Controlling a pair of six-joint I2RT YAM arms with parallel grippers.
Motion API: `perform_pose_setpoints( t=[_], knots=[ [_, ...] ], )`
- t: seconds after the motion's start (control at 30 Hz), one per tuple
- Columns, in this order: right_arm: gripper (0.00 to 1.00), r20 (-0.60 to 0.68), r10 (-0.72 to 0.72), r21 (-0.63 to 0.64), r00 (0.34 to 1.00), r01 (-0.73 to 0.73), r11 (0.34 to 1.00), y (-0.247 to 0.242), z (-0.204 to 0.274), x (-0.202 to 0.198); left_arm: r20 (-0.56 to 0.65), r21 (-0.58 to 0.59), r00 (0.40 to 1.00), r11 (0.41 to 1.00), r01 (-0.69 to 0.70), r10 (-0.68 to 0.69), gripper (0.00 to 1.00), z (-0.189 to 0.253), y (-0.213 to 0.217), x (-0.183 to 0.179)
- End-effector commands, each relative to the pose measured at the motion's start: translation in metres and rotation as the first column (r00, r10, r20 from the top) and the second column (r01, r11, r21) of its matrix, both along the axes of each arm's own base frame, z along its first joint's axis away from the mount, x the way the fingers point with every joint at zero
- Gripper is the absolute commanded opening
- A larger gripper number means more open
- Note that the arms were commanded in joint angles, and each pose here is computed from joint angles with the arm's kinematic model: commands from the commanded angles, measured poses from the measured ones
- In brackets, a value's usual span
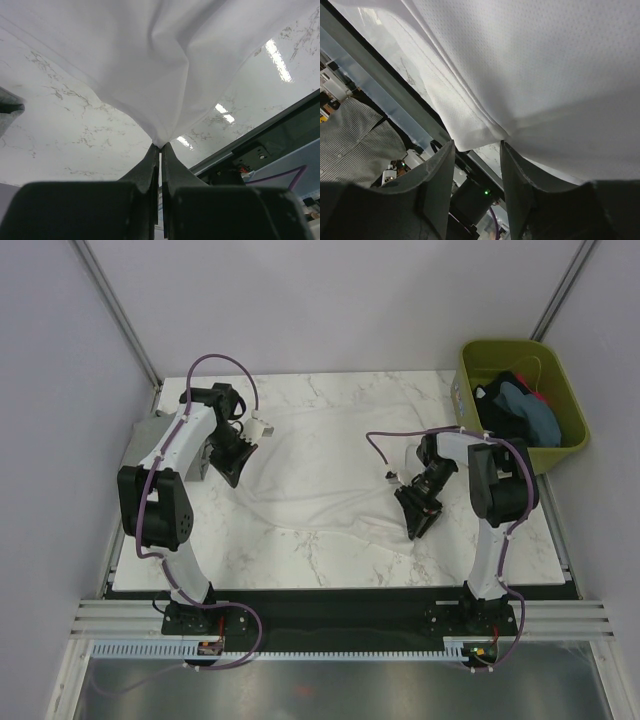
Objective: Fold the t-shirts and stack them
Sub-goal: Fold the tshirt
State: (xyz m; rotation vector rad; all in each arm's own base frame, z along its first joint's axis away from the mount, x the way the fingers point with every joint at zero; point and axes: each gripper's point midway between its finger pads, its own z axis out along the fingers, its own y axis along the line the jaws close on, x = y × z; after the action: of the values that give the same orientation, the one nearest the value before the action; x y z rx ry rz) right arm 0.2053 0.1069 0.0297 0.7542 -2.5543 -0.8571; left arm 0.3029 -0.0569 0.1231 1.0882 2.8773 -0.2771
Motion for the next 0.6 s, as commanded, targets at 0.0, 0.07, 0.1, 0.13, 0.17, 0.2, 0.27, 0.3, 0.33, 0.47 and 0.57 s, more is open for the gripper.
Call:
perform_pose_setpoints(
  t=[0.0,0.07,0.1,0.13,0.17,0.2,0.27,0.3,0.33,0.47,0.57],
  knots=[
    [0.5,0.019,-0.007,0.046,1.0,0.006,0.999,0.009,0.005,0.011,-0.172,0.002,0.985,1.0,-0.022,0.022,0.02,0.017,0.003,-0.041],
    [0.5,0.034,-0.012,0.045,0.999,0.01,0.999,0.01,0.006,0.018,-0.178,-0.003,0.984,1.0,-0.025,0.024,0.02,0.016,0.002,-0.042],
    [0.5,0.034,-0.013,0.042,0.999,0.012,0.999,0.011,0.005,0.02,-0.179,-0.003,0.984,1.0,-0.025,0.024,0.02,0.016,0.002,-0.042],
    [0.51,0.036,-0.016,0.039,0.999,0.014,0.999,0.01,0.005,0.021,-0.18,-0.004,0.983,1.0,-0.026,0.025,0.02,0.016,0.001,-0.042],
    [0.52,0.048,-0.013,0.035,0.999,0.011,0.999,0.01,0.005,0.025,-0.179,-0.007,0.983,1.0,-0.028,0.027,0.02,0.016,0.001,-0.041],
    [0.52,0.053,-0.009,0.027,0.999,0.007,1.0,0.009,0.005,0.026,-0.18,-0.011,0.983,0.999,-0.03,0.028,0.02,0.016,0.0,-0.041],
    [0.53,0.056,-0.004,0.021,0.998,0.003,1.0,0.008,0.005,0.027,-0.185,-0.016,0.982,0.999,-0.036,0.032,0.02,0.015,-0.001,-0.041],
    [0.53,0.058,0.0,0.013,0.998,-0.001,1.0,0.006,0.004,0.028,-0.188,-0.02,0.982,0.999,-0.037,0.032,0.02,0.015,-0.002,-0.042],
    [0.54,0.055,0.0,0.009,0.998,-0.001,1.0,0.005,0.003,0.027,-0.189,-0.021,0.981,0.999,-0.038,0.034,0.02,0.015,-0.002,-0.041],
    [0.53,0.03,0.008,0.011,1.0,-0.008,1.0,0.007,0.002,0.022,-0.19,-0.022,0.981,0.999,-0.042,0.037,0.02,0.015,-0.003,-0.041],
    [0.52,-0.006,0.032,0.014,0.999,-0.032,0.999,0.006,0.002,0.013,-0.187,-0.019,0.982,0.999,-0.041,0.037,0.02,0.015,-0.003,-0.04]
  ],
)
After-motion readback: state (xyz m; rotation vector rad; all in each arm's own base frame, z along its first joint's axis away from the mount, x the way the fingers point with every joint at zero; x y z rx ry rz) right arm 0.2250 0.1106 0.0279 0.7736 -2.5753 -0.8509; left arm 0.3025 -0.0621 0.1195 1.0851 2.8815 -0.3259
